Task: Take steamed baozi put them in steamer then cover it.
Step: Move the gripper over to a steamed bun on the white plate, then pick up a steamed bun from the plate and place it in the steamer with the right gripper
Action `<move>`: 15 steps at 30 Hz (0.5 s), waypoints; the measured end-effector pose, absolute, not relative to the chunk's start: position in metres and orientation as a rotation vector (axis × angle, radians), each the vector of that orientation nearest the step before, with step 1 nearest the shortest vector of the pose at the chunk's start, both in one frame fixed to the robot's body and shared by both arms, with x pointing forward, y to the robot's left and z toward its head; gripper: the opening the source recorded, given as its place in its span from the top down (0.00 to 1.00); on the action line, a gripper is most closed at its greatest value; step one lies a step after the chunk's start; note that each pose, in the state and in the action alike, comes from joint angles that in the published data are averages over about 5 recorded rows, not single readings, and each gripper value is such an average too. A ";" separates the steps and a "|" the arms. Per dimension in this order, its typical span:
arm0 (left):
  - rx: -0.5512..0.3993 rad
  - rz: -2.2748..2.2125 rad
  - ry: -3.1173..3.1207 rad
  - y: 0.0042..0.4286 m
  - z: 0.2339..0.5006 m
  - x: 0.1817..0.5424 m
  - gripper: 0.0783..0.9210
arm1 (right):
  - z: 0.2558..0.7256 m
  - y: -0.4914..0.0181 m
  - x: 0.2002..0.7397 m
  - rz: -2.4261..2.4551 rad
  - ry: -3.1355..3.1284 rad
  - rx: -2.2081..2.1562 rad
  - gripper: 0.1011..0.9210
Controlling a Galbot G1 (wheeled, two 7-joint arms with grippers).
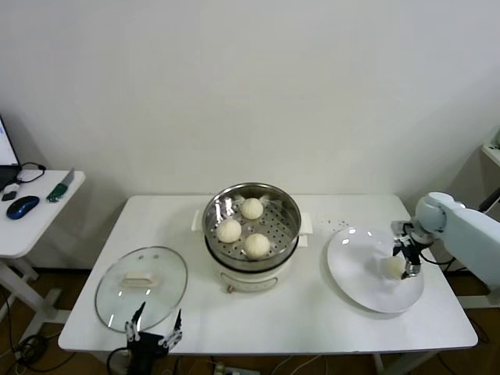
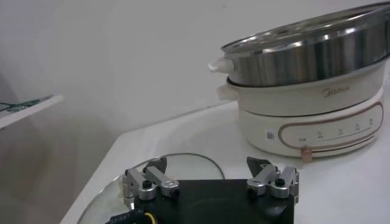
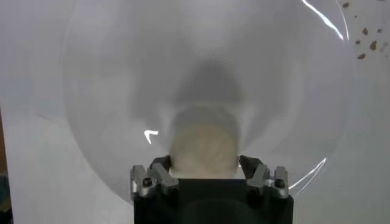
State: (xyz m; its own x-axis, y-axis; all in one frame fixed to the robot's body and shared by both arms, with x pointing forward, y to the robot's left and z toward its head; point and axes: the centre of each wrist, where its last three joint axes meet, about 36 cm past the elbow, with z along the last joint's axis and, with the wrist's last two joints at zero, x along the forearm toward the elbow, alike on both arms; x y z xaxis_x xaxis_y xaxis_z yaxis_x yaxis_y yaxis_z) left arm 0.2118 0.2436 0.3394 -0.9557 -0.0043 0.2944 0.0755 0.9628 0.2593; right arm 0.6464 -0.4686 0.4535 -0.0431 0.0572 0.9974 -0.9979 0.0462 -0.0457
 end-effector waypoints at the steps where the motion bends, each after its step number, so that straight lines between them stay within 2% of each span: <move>1: -0.053 -0.388 -2.818 0.243 0.340 0.212 0.12 | 0.454 -0.469 0.646 1.232 -1.221 1.112 0.25; 9: -0.074 -0.382 -2.821 0.241 0.341 0.212 0.12 | 0.468 -0.469 0.650 1.233 -1.244 1.108 0.29; 15: -0.096 -0.377 -2.832 0.237 0.343 0.216 0.12 | 0.505 -0.451 0.668 1.255 -1.313 1.116 0.29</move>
